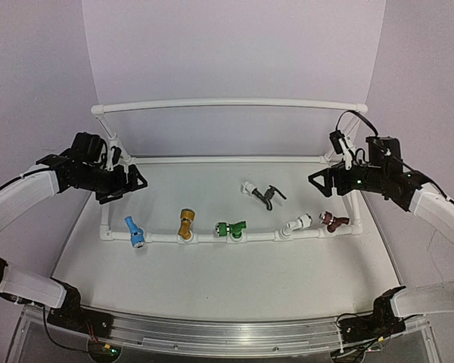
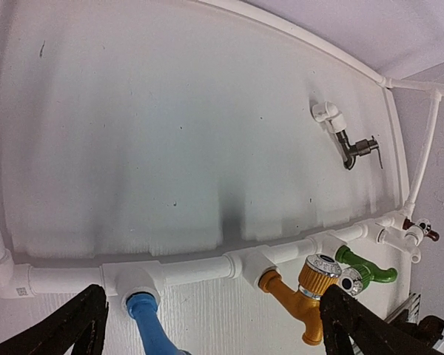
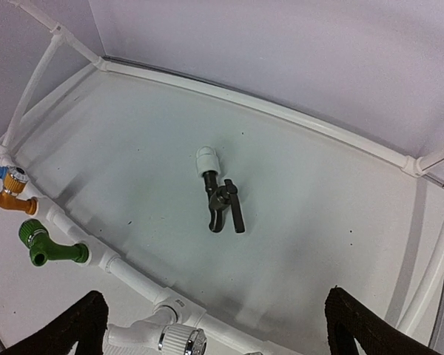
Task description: Install the water faucets
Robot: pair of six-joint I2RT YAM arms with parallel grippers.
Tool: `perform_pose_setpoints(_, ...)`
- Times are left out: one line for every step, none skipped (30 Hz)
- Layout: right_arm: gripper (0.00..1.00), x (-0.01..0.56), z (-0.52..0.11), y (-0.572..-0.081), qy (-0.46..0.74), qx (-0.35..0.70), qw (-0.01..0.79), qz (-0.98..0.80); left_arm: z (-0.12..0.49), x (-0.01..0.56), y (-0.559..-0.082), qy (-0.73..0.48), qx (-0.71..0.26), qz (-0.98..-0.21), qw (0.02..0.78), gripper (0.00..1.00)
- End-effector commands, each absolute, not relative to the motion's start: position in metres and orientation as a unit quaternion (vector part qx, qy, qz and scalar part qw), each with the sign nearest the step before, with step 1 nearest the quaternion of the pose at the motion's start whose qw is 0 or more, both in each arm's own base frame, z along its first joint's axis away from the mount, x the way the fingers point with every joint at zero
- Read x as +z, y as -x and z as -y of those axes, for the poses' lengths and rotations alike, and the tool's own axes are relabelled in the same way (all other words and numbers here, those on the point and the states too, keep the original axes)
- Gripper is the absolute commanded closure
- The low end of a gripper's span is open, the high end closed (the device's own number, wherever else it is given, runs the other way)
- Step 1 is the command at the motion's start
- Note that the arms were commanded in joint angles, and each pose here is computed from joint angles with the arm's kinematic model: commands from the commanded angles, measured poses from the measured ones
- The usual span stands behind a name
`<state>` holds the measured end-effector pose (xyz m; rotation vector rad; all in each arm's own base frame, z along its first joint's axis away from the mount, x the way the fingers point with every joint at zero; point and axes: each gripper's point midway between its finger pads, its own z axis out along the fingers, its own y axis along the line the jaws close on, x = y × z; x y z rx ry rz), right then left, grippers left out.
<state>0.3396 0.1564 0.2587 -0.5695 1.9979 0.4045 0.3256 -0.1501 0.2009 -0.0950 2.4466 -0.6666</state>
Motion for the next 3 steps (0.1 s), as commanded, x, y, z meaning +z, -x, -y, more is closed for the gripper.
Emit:
perform_pose_setpoints(0.02, 0.2934, -0.1517, -0.3439, 0.207, 0.189, 0.536, -0.796, 0.1464, 0.2179, -0.3266, 0.056, -0.261, -0.907, 0.325, 0.00)
perform_pose_setpoints(0.02, 0.2935, -0.1515, -0.3440, 0.206, 0.191, 0.535, -0.796, 0.1468, 0.2198, -0.3269, 0.057, -0.263, -0.906, 0.327, 0.00)
perform_pose_setpoints(0.02, 0.2933, -0.1510, -0.3439, 0.205, 0.193, 0.535, -0.796, 0.1475, 0.2223, -0.3268, 0.056, -0.266, -0.904, 0.329, 0.00)
